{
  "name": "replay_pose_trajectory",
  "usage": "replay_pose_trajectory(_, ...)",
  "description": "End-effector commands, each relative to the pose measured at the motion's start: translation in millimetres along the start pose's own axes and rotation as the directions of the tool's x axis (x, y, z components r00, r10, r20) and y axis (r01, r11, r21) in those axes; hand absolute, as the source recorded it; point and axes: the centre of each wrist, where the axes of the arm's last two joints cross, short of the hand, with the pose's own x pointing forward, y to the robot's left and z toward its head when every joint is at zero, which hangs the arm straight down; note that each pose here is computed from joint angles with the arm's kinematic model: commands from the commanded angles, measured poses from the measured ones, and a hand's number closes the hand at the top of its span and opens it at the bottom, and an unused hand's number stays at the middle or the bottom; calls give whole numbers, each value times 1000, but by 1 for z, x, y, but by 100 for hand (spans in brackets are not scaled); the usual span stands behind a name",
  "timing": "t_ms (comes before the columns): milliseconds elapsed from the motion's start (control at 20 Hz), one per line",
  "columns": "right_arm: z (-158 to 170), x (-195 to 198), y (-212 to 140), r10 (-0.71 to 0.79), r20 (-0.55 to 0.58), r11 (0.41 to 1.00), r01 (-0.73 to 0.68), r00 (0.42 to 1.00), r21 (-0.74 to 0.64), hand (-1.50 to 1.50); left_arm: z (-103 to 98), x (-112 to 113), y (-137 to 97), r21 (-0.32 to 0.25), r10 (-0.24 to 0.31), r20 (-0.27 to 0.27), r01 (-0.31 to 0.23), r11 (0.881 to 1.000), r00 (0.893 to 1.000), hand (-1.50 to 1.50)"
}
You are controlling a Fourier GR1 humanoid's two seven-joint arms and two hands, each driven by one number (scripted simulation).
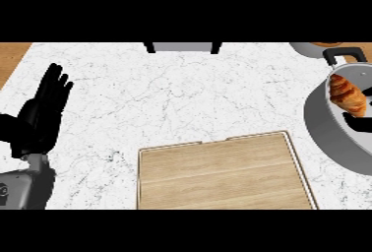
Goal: Pick the croissant from the tray and place it in the pot
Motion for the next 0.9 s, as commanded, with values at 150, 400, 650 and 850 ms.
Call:
replay_pose_trajectory(150, -9, -13, 27, -261, 2, 952, 257, 965, 164, -150, 2, -4, -10, -9, -1, -16, 1, 1000, 1000, 0)
replay_pose_trajectory(400, -15, -16, 15, -521, 65, 853, 517, 851, 75, -150, -4, 2, -8, 32, 1, -10, -1, 999, 1000, 0)
replay_pose_trajectory(650, -30, -47, -32, -648, 47, 762, 647, 761, 25, -150, -1, -5, 7, 25, 5, -23, -4, 1000, 1000, 0)
replay_pose_trajectory(850, -18, -89, -51, -662, 40, 748, 663, 748, -27, -150, 13, -17, 1, 19, -17, -3, 17, 1000, 1000, 0)
